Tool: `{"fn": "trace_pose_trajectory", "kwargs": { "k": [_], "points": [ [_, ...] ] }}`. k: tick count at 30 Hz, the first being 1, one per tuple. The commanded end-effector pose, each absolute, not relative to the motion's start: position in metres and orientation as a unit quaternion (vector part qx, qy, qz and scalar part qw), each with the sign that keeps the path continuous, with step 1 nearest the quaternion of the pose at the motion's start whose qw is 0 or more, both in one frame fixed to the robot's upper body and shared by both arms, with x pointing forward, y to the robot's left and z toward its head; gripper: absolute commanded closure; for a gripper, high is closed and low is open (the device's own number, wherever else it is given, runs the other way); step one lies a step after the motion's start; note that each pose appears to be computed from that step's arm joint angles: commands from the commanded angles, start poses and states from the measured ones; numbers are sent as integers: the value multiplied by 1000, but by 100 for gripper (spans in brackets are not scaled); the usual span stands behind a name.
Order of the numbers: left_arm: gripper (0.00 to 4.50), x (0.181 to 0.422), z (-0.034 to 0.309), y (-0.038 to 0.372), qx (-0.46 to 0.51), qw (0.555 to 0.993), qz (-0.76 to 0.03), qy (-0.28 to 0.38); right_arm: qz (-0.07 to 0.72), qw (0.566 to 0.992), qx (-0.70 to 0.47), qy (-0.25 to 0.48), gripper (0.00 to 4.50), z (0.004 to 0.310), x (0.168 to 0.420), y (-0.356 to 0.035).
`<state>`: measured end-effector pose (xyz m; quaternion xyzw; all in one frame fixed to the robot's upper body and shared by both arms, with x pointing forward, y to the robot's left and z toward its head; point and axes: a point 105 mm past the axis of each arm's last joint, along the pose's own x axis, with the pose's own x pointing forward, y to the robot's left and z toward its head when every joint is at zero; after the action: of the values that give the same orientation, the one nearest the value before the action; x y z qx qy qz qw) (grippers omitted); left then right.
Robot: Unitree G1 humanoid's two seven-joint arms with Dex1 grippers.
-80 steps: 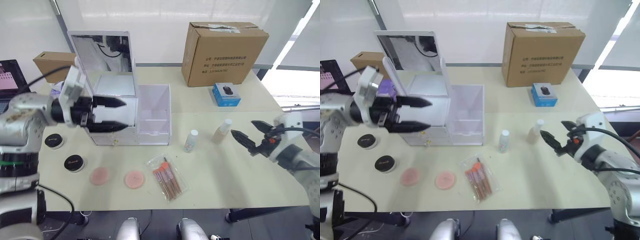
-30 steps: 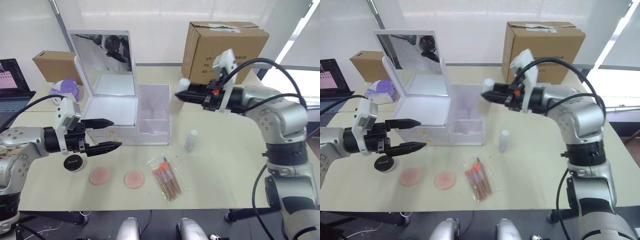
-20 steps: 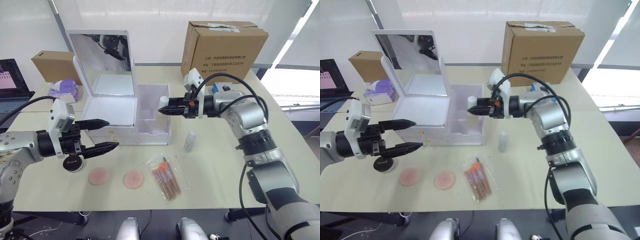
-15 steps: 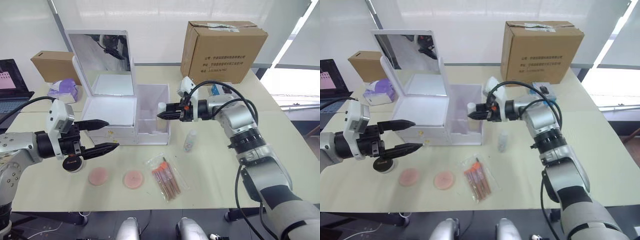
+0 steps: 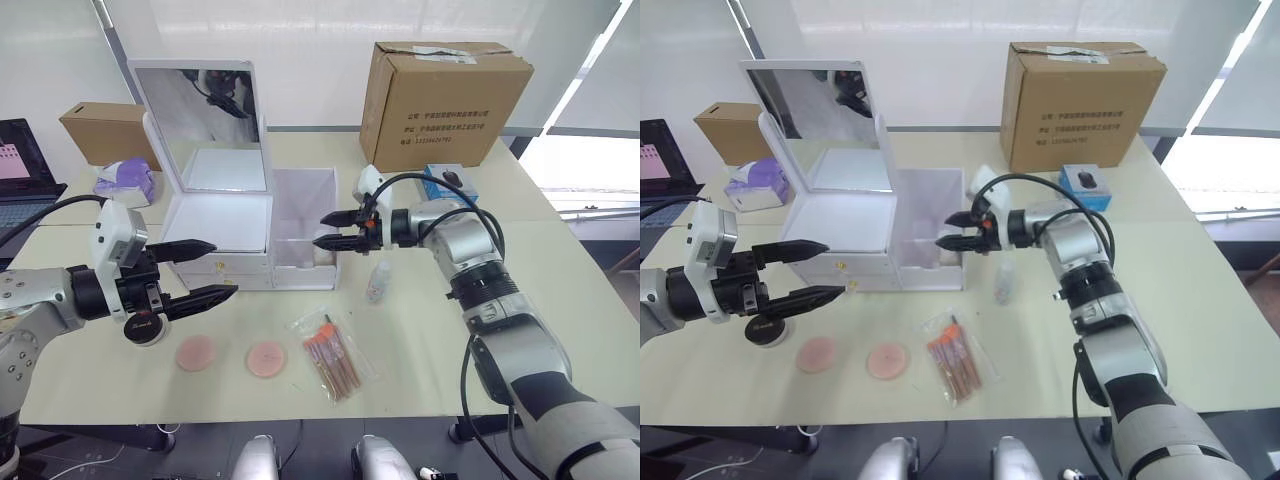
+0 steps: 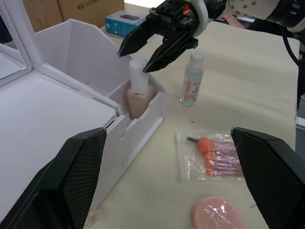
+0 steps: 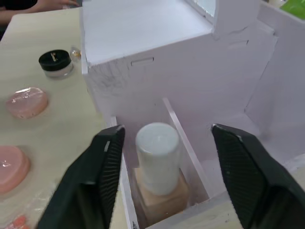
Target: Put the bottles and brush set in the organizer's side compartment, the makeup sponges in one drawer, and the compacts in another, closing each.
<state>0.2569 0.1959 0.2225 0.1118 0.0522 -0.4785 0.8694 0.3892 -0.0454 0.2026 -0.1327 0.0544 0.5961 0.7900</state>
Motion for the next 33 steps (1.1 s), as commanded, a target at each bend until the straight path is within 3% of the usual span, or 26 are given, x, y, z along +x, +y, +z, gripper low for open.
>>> {"fn": "trace_pose_trajectory", "kwargs": {
  "k": [1,7,11,14,22,29,33],
  "points": [
    [0,258,238,192,115,867,-485,22,601,789,-127,5,7,240,377,-51],
    [0,263,237,222,138,882,-449,41,545,826,-136,-38,3,272,368,-106],
    [0,266,243,253,146,900,-409,36,486,866,-106,-47,3,280,360,-167],
    [0,272,249,292,79,934,-349,0,424,902,-73,-28,3,267,357,-217],
    [0,261,198,373,30,971,-227,66,311,947,-74,17,3,235,329,-302],
    [0,269,203,385,38,975,-213,50,279,957,-70,36,3,221,321,-327],
    [0,284,217,358,37,964,-261,30,304,950,-64,18,3,228,321,-315]
  ]
}}
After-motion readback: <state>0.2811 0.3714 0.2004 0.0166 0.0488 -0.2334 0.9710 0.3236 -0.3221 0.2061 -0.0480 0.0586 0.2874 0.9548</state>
